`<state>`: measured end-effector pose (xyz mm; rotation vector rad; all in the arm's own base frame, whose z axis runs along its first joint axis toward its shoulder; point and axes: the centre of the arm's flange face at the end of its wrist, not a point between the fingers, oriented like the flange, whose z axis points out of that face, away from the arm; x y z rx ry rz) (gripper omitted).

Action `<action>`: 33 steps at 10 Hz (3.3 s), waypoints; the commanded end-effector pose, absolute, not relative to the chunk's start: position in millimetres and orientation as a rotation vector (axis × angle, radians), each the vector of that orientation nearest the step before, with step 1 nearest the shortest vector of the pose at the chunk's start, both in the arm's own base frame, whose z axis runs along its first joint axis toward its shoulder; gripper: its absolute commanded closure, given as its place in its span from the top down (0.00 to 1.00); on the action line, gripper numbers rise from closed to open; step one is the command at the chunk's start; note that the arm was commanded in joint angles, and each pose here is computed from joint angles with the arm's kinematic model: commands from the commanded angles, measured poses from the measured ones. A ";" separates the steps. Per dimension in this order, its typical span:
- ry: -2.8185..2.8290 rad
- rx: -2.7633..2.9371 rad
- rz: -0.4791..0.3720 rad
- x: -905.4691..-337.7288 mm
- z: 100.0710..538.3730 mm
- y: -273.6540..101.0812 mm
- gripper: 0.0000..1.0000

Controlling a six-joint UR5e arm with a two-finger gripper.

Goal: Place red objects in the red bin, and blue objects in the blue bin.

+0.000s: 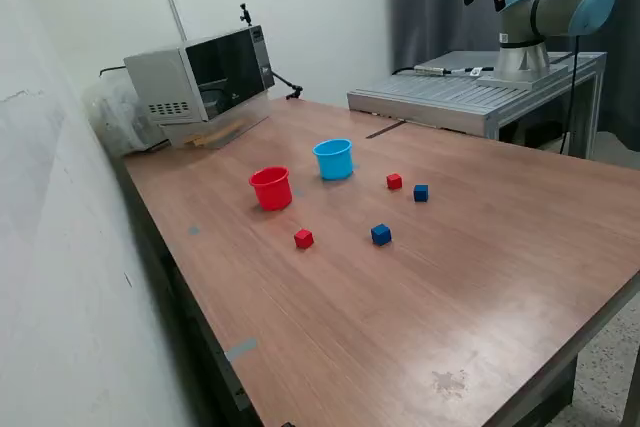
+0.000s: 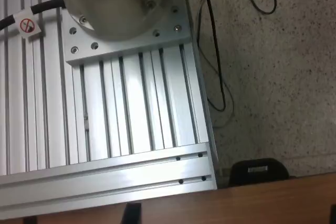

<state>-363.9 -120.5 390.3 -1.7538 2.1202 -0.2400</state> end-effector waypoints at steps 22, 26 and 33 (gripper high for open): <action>2.493 -1.826 -0.132 -629.4 185.2 -72.2 1.00; 2.453 -1.815 -0.179 -625.1 144.0 -78.3 1.00; 2.416 -1.836 -0.196 -631.2 113.0 -82.2 1.00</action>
